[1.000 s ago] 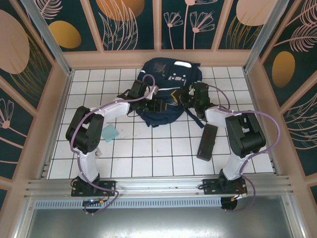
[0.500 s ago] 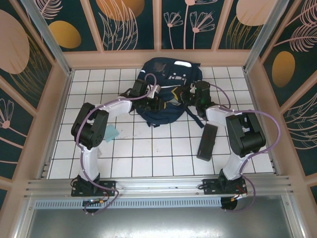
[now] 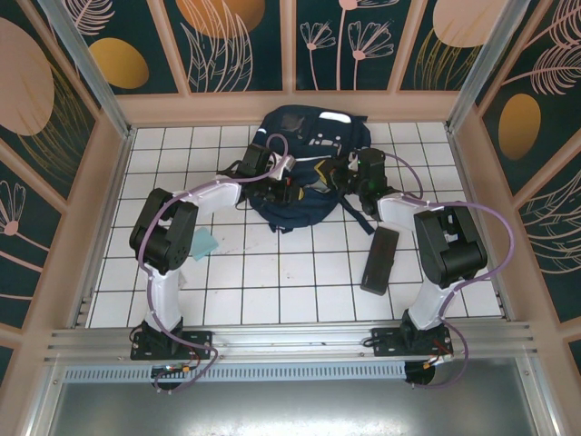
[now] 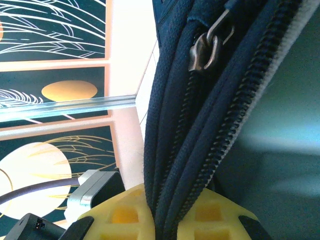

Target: Pack the student bag

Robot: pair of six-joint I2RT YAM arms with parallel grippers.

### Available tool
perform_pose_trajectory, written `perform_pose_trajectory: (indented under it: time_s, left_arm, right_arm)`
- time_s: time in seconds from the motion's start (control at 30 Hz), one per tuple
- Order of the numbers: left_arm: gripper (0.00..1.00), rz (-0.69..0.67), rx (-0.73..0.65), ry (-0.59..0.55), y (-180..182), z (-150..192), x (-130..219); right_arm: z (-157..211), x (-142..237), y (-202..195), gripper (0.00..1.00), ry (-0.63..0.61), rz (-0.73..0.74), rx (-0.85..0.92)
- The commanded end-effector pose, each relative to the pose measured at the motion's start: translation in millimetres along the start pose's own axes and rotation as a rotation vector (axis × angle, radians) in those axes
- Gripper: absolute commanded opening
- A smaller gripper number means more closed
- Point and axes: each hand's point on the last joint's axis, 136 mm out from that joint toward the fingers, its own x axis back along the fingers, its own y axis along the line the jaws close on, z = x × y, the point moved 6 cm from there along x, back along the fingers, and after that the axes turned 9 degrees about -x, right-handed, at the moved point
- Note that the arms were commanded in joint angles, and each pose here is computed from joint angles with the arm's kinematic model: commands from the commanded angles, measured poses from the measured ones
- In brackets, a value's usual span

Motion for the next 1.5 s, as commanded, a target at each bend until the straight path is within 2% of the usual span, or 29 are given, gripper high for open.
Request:
perform_pose_trajectory:
  time_s: [0.0, 0.07, 0.2, 0.37, 0.5, 0.6, 0.73, 0.87, 1.0, 1.07, 1.1, 1.2, 1.37, 1.47]
  left_arm:
    - [0.00, 0.038, -0.219, -0.166, -35.9, -49.4, 30.3]
    - [0.00, 0.057, -0.240, -0.155, -40.0, -45.6, 33.1]
    - [0.00, 0.177, -0.249, -0.129, -53.5, -38.9, 36.5]
    - [0.14, 0.217, -0.255, -0.129, -56.1, -36.4, 35.5]
    - [0.34, 0.242, -0.264, -0.125, -57.9, -40.8, 33.2]
    - [0.41, 0.257, -0.285, -0.129, -61.8, -45.3, 35.2]
    - [0.42, 0.238, -0.296, -0.134, -59.3, -50.8, 32.5]
    - [0.38, 0.210, -0.272, -0.112, -49.9, -53.8, 22.0]
    - [0.16, 0.132, -0.248, -0.094, -36.0, -52.1, 13.7]
    - [0.13, 0.103, -0.240, -0.082, -31.4, -50.2, 11.9]
    - [0.14, 0.078, -0.234, -0.074, -28.0, -49.4, 10.9]
    - [0.29, 0.007, -0.206, -0.036, -17.6, -45.0, 8.3]
    - [0.35, -0.057, -0.082, -0.038, -20.0, -40.2, 18.9]
    - [0.38, -0.147, -0.024, -0.047, -31.0, -31.9, 27.3]
  right_arm:
    - [12.7, -8.7, 11.6, 0.00, 0.096, -0.044, 0.073]
    - [12.2, -9.0, 10.0, 0.00, 0.096, -0.031, 0.081]
    - [10.5, -8.1, 7.9, 0.00, 0.095, -0.016, 0.090]
    - [9.2, -9.5, 3.5, 0.00, 0.092, 0.000, 0.090]
    - [9.8, -12.0, 0.2, 0.00, 0.103, 0.006, 0.088]
    - [10.1, -13.0, -2.1, 0.00, 0.105, 0.011, 0.091]
    - [10.2, -14.0, -3.8, 0.00, 0.105, 0.013, 0.092]
    - [12.1, -15.1, -4.5, 0.00, 0.113, 0.013, 0.093]
    - [12.5, -14.3, -4.8, 0.00, 0.113, 0.012, 0.093]
    - [12.6, -13.8, -4.8, 0.00, 0.111, 0.013, 0.094]
    - [12.6, -13.7, -5.3, 0.00, 0.111, 0.015, 0.094]
    - [12.4, -13.9, -5.5, 0.00, 0.108, 0.015, 0.093]
    - [14.3, -14.6, -4.1, 0.00, 0.121, 0.009, 0.093]
    - [18.1, -15.3, 0.2, 0.00, 0.128, 0.004, 0.096]
